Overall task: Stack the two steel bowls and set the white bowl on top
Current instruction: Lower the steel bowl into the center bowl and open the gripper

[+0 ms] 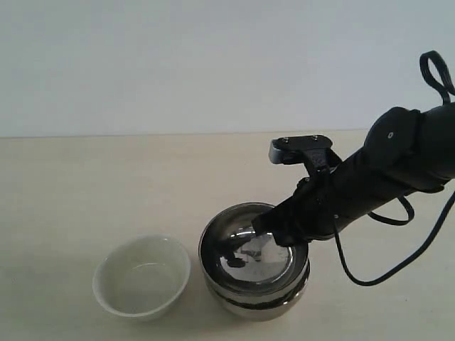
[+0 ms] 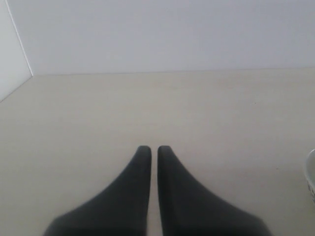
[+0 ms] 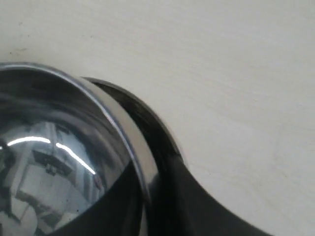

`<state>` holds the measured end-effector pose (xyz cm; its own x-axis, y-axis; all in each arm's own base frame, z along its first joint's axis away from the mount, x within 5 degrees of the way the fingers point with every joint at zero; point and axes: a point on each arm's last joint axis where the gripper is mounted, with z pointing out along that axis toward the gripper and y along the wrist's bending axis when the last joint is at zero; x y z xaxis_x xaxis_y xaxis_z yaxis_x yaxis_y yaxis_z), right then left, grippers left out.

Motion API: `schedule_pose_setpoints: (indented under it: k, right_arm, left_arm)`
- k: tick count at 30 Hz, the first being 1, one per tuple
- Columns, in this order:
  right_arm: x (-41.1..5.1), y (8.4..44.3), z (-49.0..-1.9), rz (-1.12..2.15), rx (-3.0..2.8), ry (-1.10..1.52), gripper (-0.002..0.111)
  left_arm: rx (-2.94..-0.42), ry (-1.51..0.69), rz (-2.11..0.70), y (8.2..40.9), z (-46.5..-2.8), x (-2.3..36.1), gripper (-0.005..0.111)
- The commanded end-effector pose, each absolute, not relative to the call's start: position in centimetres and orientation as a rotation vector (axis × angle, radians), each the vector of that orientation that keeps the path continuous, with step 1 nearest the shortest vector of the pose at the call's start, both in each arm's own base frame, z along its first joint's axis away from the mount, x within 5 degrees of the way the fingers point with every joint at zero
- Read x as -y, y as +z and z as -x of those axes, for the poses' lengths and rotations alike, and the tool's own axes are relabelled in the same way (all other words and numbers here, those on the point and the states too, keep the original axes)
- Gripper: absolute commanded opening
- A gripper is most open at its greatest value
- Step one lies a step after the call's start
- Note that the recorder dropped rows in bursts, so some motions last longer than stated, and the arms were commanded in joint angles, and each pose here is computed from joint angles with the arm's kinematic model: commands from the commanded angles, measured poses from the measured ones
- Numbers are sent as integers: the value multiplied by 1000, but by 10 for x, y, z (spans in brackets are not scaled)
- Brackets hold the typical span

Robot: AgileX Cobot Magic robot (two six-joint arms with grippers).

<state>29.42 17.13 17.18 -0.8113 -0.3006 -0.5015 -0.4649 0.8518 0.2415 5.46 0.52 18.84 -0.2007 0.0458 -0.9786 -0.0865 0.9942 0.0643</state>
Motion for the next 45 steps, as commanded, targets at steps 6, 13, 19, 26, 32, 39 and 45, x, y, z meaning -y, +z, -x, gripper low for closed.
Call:
schedule_pose_setpoints:
  k: [6,13,19,26,32,39,45]
  right_arm:
    - [-173,178,-298,582,-2531,486,39]
    - [-176,184,-301,606,-2495,478,39]
    - [-175,186,-306,592,-2450,447,39]
    - [-174,194,-309,606,-2371,405,37]
    - [-188,207,-300,680,-2289,404,0]
    - [-206,176,-303,704,-2308,367,0]
    - [-204,192,-302,664,-2266,379,0]
  left_arm:
    - [-1761,110,42,188,-55,-5,4]
    - [-1761,110,42,188,-55,-5,4]
    - [-1761,110,42,188,-55,-5,4]
    - [-1761,110,42,188,-55,-5,4]
    - [-1761,110,42,188,-55,-5,4]
    - [-1761,110,42,188,-55,-5,4]
    - [-1763,110,42,188,-55,-5,4]
